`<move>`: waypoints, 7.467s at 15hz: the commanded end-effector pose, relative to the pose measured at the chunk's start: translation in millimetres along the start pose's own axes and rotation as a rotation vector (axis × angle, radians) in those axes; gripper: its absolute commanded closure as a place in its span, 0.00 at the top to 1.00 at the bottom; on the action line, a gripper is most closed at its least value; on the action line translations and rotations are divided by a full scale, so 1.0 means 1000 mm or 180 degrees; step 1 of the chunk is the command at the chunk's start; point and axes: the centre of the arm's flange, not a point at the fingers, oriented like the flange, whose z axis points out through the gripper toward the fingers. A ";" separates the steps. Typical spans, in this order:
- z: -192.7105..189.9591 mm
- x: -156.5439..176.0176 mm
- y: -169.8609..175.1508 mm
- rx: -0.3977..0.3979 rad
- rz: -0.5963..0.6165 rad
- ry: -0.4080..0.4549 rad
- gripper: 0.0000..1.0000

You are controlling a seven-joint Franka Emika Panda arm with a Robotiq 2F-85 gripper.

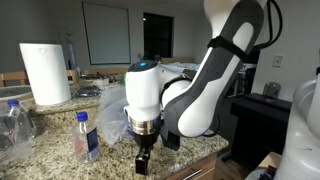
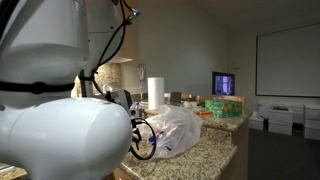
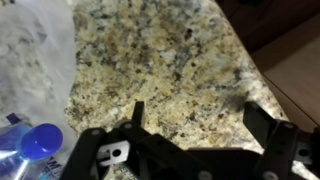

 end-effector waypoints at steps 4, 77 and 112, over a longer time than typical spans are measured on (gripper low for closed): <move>-0.019 0.007 0.000 0.0187 0.0572 0.0294 1.00; -0.118 0.169 0.022 0.0320 0.0760 0.1211 1.00; -0.129 0.174 0.019 0.0274 0.0782 0.1096 0.42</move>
